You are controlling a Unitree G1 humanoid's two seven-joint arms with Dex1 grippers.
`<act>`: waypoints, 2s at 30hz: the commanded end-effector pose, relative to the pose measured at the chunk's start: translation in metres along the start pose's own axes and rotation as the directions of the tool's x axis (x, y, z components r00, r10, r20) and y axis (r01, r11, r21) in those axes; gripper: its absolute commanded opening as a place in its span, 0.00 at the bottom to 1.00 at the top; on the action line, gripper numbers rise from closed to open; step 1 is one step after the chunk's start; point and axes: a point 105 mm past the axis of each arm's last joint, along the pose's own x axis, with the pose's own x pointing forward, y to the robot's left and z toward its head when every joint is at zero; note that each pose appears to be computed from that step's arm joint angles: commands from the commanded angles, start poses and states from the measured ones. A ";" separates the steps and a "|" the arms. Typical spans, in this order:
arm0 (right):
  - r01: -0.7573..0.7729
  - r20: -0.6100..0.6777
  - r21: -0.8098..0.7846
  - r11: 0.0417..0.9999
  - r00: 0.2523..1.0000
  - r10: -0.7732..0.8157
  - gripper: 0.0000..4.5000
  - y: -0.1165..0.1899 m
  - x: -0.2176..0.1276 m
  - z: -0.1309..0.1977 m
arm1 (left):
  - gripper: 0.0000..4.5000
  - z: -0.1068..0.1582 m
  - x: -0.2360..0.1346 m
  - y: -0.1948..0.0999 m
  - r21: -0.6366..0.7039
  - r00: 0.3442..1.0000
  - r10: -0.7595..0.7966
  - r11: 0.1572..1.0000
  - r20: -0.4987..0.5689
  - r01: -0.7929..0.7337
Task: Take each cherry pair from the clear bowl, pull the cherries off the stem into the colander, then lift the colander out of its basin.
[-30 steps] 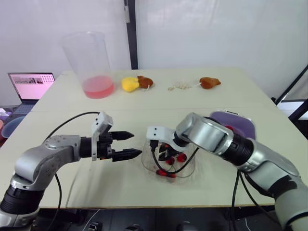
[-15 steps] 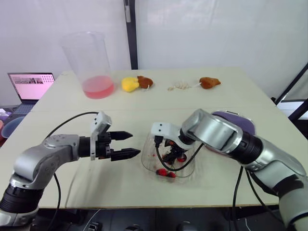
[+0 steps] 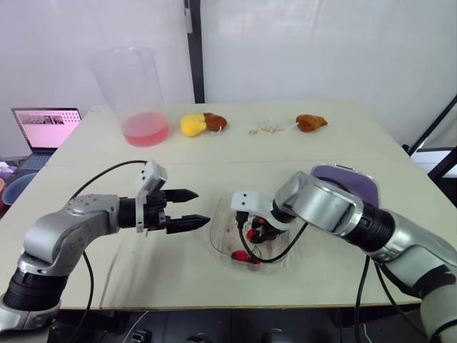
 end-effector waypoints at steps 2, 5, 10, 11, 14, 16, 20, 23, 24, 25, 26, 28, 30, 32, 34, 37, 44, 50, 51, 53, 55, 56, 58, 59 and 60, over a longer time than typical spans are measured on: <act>0.018 0.022 -0.022 1.000 1.000 -0.018 0.29 -0.001 -0.006 0.005 | 1.00 0.008 0.001 -0.001 0.039 1.000 -0.005 0.999 0.017 0.005; 0.018 0.020 -0.019 1.000 1.000 -0.017 0.29 0.000 -0.006 0.005 | 1.00 0.007 0.002 -0.002 0.036 1.000 -0.010 0.999 0.017 0.010; 0.025 0.038 -0.030 0.999 0.999 -0.024 0.13 -0.001 -0.010 0.010 | 1.00 0.007 0.003 -0.002 0.034 1.000 -0.014 0.999 0.017 0.013; 0.022 0.056 -0.033 0.999 0.998 -0.020 0.13 0.000 -0.011 0.015 | 1.00 0.007 0.003 -0.003 0.033 1.000 -0.015 0.999 0.017 0.014; 0.010 0.098 -0.021 1.000 0.995 -0.008 0.13 0.000 -0.011 0.027 | 1.00 0.007 0.003 -0.002 0.033 1.000 -0.015 0.999 0.019 0.014; 0.019 0.116 0.001 1.000 0.993 -0.019 0.13 -0.003 -0.007 0.034 | 1.00 0.008 0.003 -0.001 0.036 1.000 -0.011 0.999 0.020 0.011; 0.031 0.148 0.057 0.998 0.988 -0.039 0.13 -0.010 -0.001 0.045 | 1.00 0.010 0.003 -0.001 0.041 1.000 -0.009 0.999 0.019 0.009; 0.038 0.154 0.083 0.996 0.987 -0.051 0.13 -0.012 0.002 0.047 | 1.00 0.009 0.003 -0.001 0.049 1.000 -0.012 0.999 0.006 0.012; 0.040 0.156 0.085 0.996 0.986 -0.053 0.13 -0.013 0.002 0.048 | 1.00 0.009 0.004 -0.001 0.051 1.000 -0.013 0.999 0.004 0.013; 0.037 0.161 0.079 0.996 0.986 -0.050 0.21 -0.012 0.000 0.048 | 1.00 0.008 0.004 -0.002 0.058 1.000 -0.017 0.998 -0.006 0.018; 0.031 0.172 0.073 0.997 0.984 -0.043 0.30 -0.009 -0.004 0.051 | 1.00 0.009 0.005 -0.002 0.059 1.000 -0.023 0.998 -0.007 0.023; 0.028 0.194 0.063 0.998 0.980 -0.039 0.48 -0.007 -0.015 0.055 | 1.00 0.012 0.005 -0.002 0.060 1.000 -0.030 0.998 -0.002 0.030; 0.044 0.204 0.059 0.997 0.977 -0.056 0.68 -0.009 -0.024 0.055 | 1.00 0.013 0.006 -0.001 0.062 0.999 -0.032 0.998 0.002 0.032; 0.070 0.203 0.059 0.996 0.976 -0.081 0.89 -0.012 -0.032 0.051 | 1.00 0.016 0.006 0.000 0.061 0.999 -0.034 0.998 0.013 0.034; 0.102 0.194 0.064 0.993 0.975 -0.113 0.99 -0.015 -0.038 0.047 | 1.00 0.020 0.006 0.001 0.049 0.999 -0.038 0.998 0.036 0.036; 0.113 0.157 0.058 0.992 0.980 -0.121 0.99 -0.013 -0.037 0.034 | 1.00 0.017 0.006 0.003 0.058 0.999 -0.033 0.998 0.015 0.032; 0.107 0.141 0.062 0.992 0.983 -0.115 0.99 -0.013 -0.020 0.025 | 1.00 0.017 0.006 0.003 0.064 0.999 -0.037 0.997 0.007 0.036; 0.144 0.102 0.068 0.987 0.983 -0.150 0.99 -0.022 -0.003 0.014 | 1.00 0.017 0.003 0.000 0.071 1.000 -0.030 0.997 -0.007 0.031; 0.150 0.097 0.071 0.986 0.983 -0.157 0.99 -0.024 -0.001 0.013 | 1.00 0.016 0.003 0.000 0.071 1.000 -0.026 0.997 -0.007 0.026; 0.151 0.088 0.072 0.986 0.984 -0.157 0.99 -0.024 0.001 0.013 | 1.00 0.016 0.002 0.000 0.071 1.000 -0.022 0.997 -0.007 0.022; 0.148 0.075 0.070 0.986 0.985 -0.153 0.99 -0.023 0.003 0.011 | 1.00 0.016 0.002 -0.001 0.071 1.000 -0.021 0.997 -0.006 0.021; 0.150 0.065 0.067 0.986 0.986 -0.154 0.99 -0.023 0.004 0.010 | 1.00 0.016 0.003 -0.001 0.071 1.000 -0.020 0.997 -0.004 0.021; 0.152 0.052 0.064 0.986 0.986 -0.156 0.99 -0.022 0.005 0.008 | 1.00 0.016 0.004 -0.001 0.071 1.000 -0.020 0.997 -0.001 0.020; 0.154 0.049 0.063 0.986 0.986 -0.157 0.93 -0.022 0.005 0.008 | 1.00 0.016 0.004 -0.001 0.071 1.000 -0.020 0.997 0.000 0.020; 0.153 0.048 0.065 0.986 0.987 -0.156 0.86 -0.022 0.005 0.007 | 1.00 0.015 0.004 -0.002 0.070 1.000 -0.020 0.997 0.002 0.020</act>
